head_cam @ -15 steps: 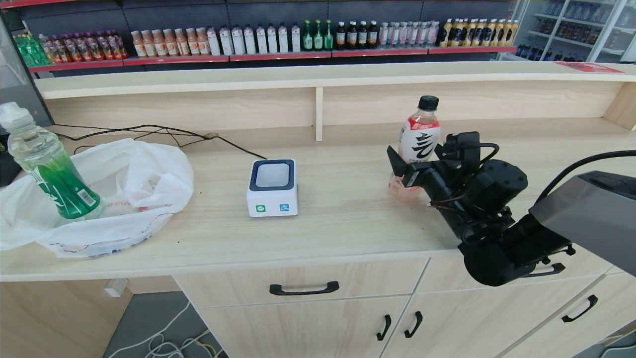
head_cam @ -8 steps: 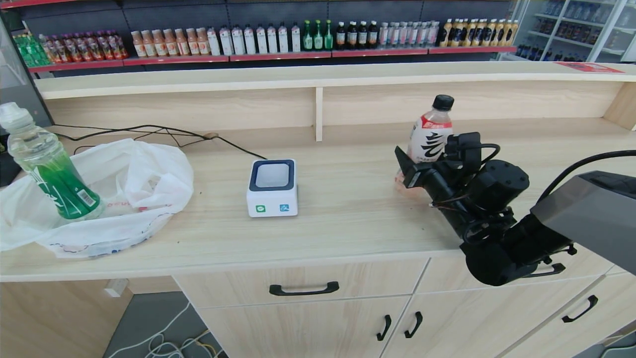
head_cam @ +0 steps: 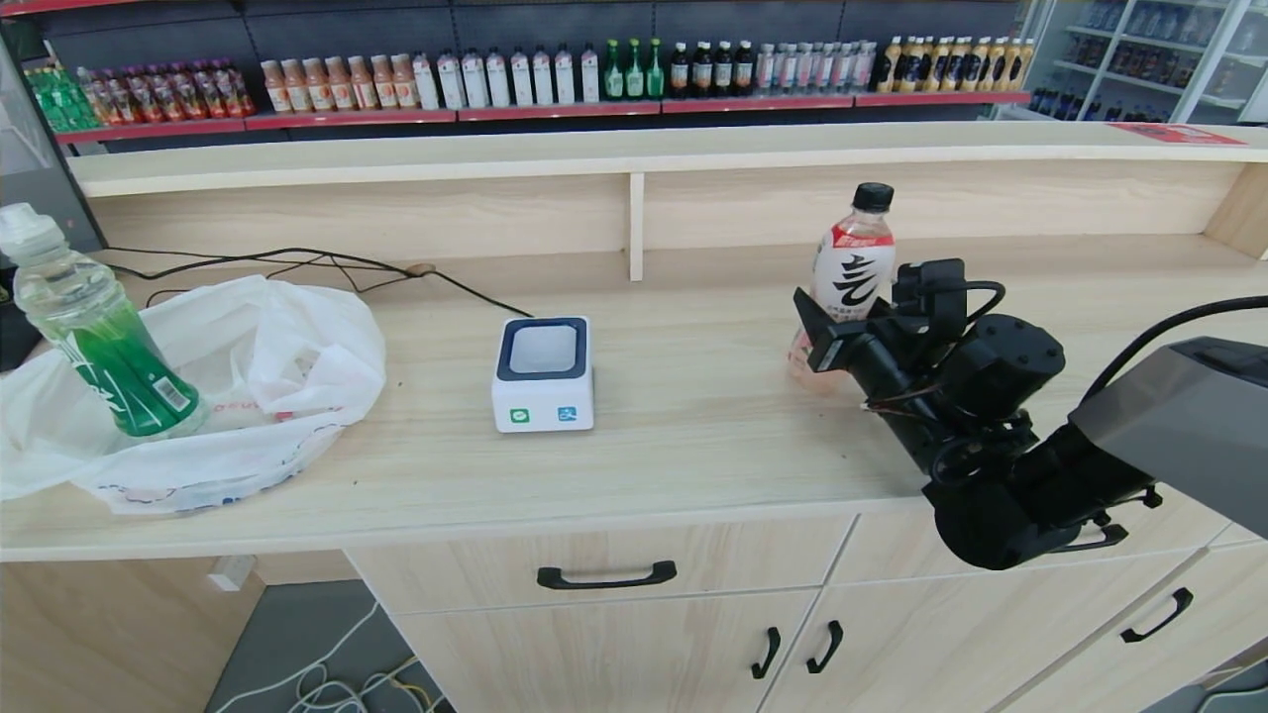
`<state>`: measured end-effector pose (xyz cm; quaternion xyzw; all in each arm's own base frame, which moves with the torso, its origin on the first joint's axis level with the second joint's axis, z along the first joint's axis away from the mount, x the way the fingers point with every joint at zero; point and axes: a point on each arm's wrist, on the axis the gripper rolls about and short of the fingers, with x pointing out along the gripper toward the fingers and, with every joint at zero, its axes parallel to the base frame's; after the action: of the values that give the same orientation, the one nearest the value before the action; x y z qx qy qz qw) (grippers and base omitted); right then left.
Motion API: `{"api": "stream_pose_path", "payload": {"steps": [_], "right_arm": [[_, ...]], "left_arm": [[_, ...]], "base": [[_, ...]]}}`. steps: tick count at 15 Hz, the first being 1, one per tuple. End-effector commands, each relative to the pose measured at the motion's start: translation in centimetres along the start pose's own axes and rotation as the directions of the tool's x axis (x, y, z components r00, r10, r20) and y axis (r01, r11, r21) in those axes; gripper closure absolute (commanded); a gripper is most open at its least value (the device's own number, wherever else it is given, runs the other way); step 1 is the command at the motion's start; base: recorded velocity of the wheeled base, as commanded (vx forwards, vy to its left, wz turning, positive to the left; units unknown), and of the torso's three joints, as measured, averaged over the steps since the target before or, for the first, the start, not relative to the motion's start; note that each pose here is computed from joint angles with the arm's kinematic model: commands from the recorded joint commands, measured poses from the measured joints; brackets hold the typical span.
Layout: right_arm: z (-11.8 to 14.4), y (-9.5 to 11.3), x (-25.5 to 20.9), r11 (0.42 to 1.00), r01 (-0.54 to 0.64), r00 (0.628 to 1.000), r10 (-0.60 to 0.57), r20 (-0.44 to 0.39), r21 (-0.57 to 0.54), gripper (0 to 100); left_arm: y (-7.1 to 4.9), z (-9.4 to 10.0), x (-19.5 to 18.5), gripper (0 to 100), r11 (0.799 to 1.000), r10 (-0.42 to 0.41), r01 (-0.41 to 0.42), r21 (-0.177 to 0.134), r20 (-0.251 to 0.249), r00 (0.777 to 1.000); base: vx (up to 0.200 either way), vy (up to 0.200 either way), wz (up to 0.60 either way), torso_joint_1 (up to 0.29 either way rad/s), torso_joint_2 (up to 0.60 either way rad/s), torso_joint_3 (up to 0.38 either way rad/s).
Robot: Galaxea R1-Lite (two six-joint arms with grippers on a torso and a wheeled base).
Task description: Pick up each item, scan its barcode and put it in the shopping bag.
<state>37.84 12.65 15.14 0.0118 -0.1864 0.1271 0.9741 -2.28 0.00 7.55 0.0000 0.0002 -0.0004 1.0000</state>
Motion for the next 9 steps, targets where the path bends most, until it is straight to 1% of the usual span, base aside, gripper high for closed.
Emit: {"api": "stream_pose_path", "payload": {"steps": [1,4,9], "right_arm": [[0.8,0.1,0.0,1.0,-0.005,1.0,0.004,0.022,0.002,100],[1.5,1.0,-0.5,1.0,-0.029,0.999,0.029,0.023,0.002,100],[3.2,1.3,-1.8,0.999,-0.044,0.999,0.044,0.028,0.008,100]], "left_arm": [[0.0,0.0,0.0,0,1.0,-0.001,0.001,0.0,0.0,1.0],[0.0,0.0,0.0,0,1.0,-0.001,0.001,0.0,0.0,1.0],[0.0,0.0,0.0,0,1.0,-0.001,0.001,0.0,0.0,1.0]], "base": [[0.0,0.0,0.0,0.0,0.0,0.0],[0.0,0.0,0.0,0.0,0.0,0.0],[0.0,0.0,0.0,0.0,0.0,0.0]]}}
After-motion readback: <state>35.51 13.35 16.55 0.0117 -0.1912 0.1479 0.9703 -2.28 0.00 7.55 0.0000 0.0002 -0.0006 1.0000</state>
